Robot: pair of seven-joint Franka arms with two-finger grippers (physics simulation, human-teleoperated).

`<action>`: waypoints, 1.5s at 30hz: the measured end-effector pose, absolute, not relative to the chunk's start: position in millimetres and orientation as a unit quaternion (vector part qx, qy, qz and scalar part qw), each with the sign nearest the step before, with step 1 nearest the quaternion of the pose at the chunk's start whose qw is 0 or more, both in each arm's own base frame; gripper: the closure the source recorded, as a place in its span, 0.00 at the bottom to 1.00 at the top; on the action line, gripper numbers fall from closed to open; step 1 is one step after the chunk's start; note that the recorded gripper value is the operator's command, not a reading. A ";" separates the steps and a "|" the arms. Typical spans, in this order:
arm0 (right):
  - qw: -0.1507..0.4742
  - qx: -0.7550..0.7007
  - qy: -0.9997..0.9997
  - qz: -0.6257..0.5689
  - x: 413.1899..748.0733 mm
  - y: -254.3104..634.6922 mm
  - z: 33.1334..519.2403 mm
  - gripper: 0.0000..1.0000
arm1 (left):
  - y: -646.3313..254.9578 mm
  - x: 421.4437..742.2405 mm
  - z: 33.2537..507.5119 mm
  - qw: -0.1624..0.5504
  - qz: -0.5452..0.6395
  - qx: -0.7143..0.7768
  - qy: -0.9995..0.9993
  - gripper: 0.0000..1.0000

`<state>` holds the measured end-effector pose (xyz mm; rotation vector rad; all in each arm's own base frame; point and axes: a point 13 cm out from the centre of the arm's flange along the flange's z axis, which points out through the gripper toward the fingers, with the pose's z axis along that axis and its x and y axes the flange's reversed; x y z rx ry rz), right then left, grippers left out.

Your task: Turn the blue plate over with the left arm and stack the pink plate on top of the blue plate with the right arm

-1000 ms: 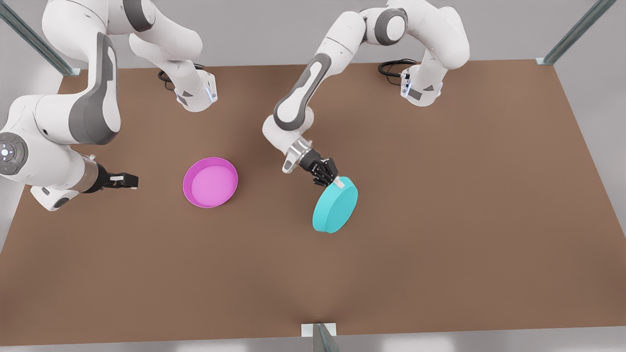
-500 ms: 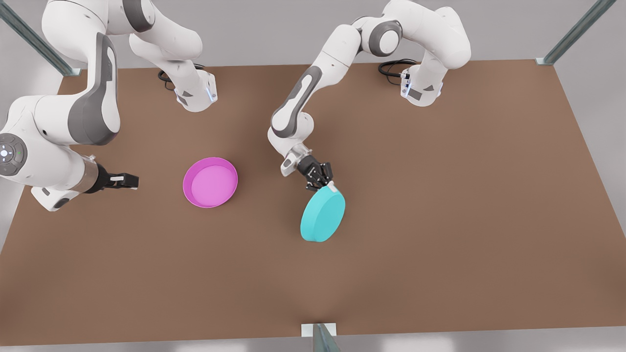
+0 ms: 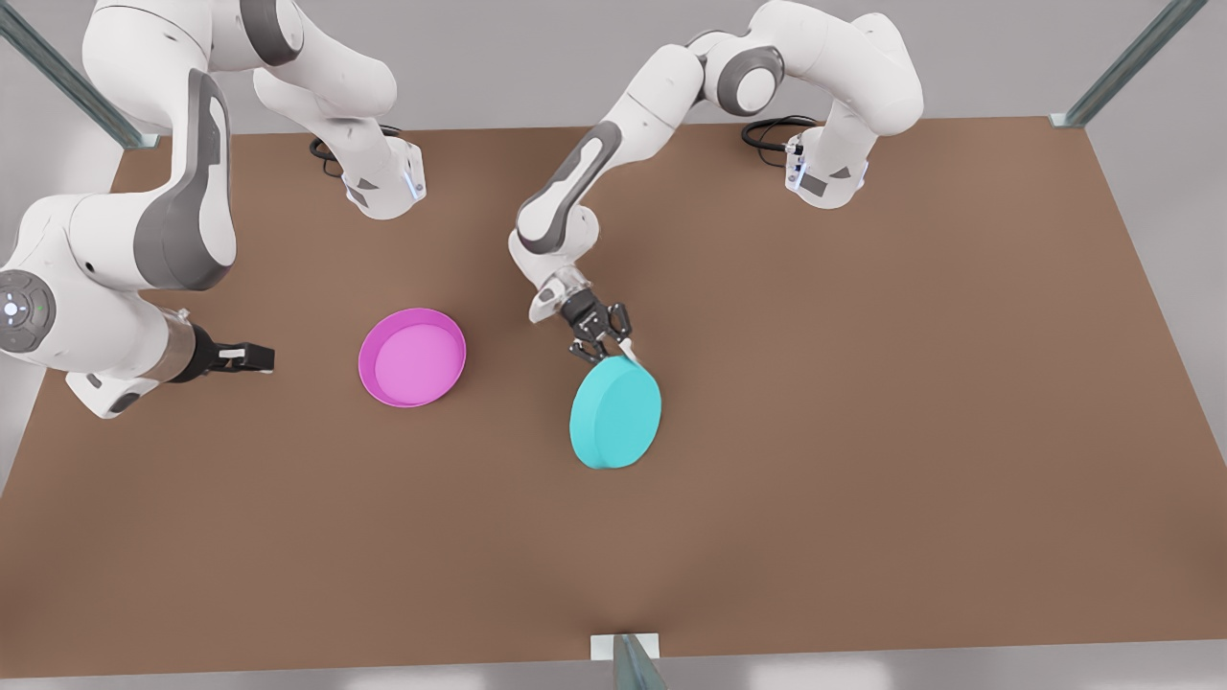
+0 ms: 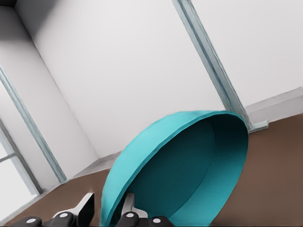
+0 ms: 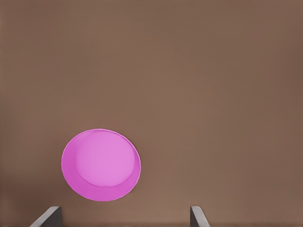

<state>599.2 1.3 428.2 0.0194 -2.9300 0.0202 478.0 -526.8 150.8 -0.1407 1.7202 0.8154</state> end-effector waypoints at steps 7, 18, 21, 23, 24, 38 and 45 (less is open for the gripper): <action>0.106 0.011 -0.994 0.003 600.1 8.1 426.1 0.00 | -591.6 423.7 129.3 0.312 0.158 -0.303 0.886 0.00; 0.129 -0.029 -0.991 -0.016 595.3 -48.0 384.1 0.00 | -150.6 597.2 538.9 -0.036 -0.035 -0.644 0.763 0.00; 0.161 -0.043 -0.986 -0.025 575.4 -71.0 339.2 0.00 | -109.1 572.0 512.5 -0.109 -0.019 -0.532 0.839 0.00; 0.179 -0.038 -0.983 -0.028 534.8 -62.2 313.6 0.00 | -82.0 543.8 494.1 -0.104 0.012 -0.475 0.874 0.00; 0.183 -0.035 -0.982 -0.028 511.5 -57.6 299.6 0.00 | -73.0 541.1 490.0 -0.097 0.023 -0.450 0.887 0.00; 0.103 -0.078 -0.987 -0.091 438.1 -16.6 115.1 0.00 | -56.7 534.7 472.7 -0.132 0.041 -0.192 0.972 0.00; 0.103 -0.054 -0.988 -0.104 440.1 27.7 87.6 0.00 | -56.6 532.1 468.9 -0.145 0.032 -0.119 0.982 0.00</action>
